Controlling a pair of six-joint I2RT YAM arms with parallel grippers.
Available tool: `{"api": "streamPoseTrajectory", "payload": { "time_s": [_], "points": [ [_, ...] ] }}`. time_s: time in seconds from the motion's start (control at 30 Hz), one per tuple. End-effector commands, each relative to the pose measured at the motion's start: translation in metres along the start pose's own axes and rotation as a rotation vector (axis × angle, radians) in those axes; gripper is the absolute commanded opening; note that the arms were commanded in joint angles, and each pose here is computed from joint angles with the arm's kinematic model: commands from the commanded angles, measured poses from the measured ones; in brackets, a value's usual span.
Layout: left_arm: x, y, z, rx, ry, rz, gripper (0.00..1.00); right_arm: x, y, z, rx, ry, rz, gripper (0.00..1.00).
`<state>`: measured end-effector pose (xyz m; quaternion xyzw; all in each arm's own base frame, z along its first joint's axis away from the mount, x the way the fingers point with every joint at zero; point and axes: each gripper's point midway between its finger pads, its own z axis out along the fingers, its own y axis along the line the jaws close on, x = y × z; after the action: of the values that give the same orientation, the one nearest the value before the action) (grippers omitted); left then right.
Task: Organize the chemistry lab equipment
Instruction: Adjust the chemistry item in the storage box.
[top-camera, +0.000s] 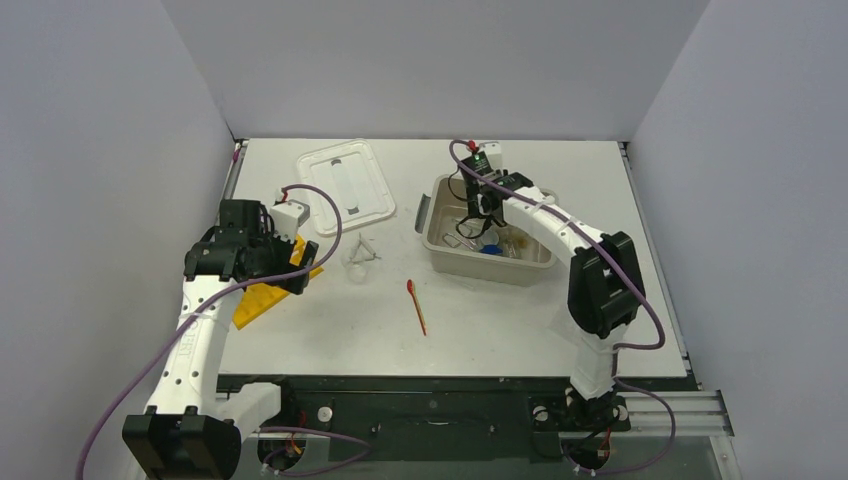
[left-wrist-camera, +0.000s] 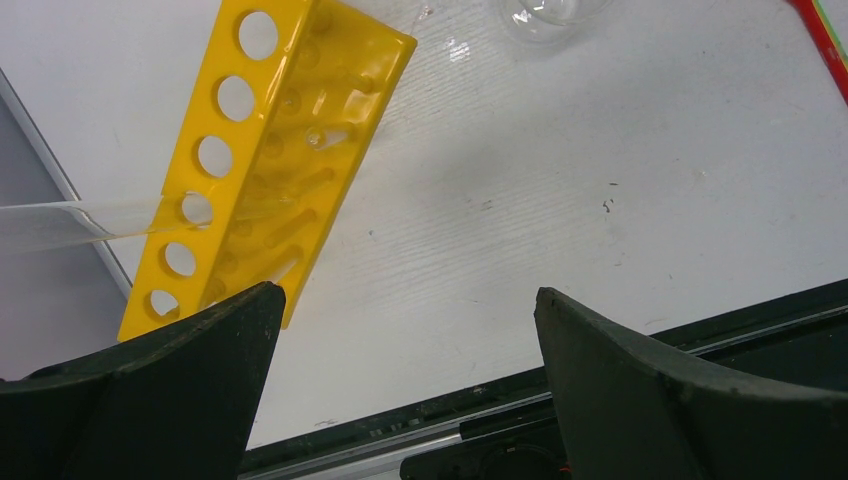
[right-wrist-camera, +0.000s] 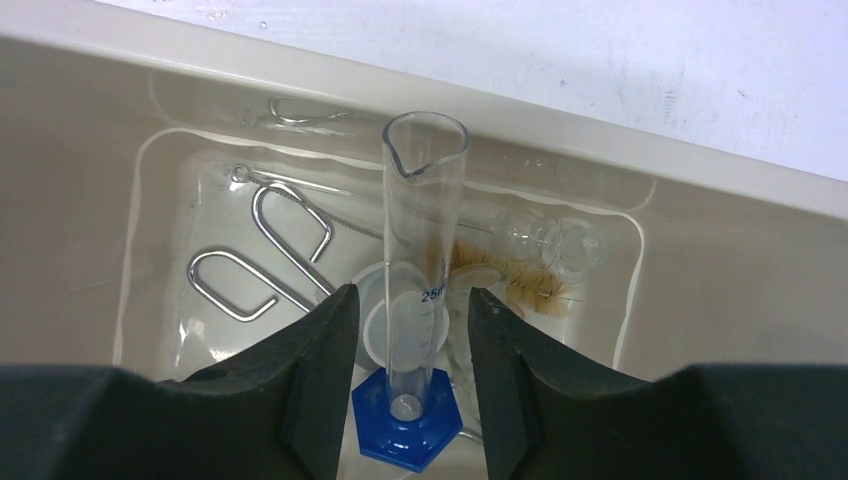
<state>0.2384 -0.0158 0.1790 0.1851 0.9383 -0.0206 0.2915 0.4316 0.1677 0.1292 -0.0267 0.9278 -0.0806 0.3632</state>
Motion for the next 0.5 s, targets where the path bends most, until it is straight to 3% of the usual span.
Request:
{"api": "streamPoseTrajectory", "payload": {
  "time_s": [0.0,0.07,0.2,0.3,0.47],
  "points": [
    [-0.013,0.003,-0.008,-0.009,-0.046,0.008,0.97,-0.013,0.002,0.007,0.018,-0.032,-0.037,0.38],
    [-0.012,0.003,-0.008,-0.01,-0.043,0.009,0.97,-0.012,0.007,0.01,0.009,-0.028,-0.063,0.22],
    [-0.008,0.005,-0.006,-0.02,-0.036,0.017,0.97,-0.019,0.022,-0.006,-0.013,-0.115,-0.18,0.03],
    [-0.007,0.005,-0.005,-0.02,-0.032,0.019,0.97,-0.016,0.039,-0.022,-0.04,-0.159,-0.377,0.0],
    [-0.008,0.003,-0.003,-0.007,-0.033,0.01,0.97,0.007,0.053,-0.026,-0.079,-0.109,-0.688,0.0]
  ]
}}
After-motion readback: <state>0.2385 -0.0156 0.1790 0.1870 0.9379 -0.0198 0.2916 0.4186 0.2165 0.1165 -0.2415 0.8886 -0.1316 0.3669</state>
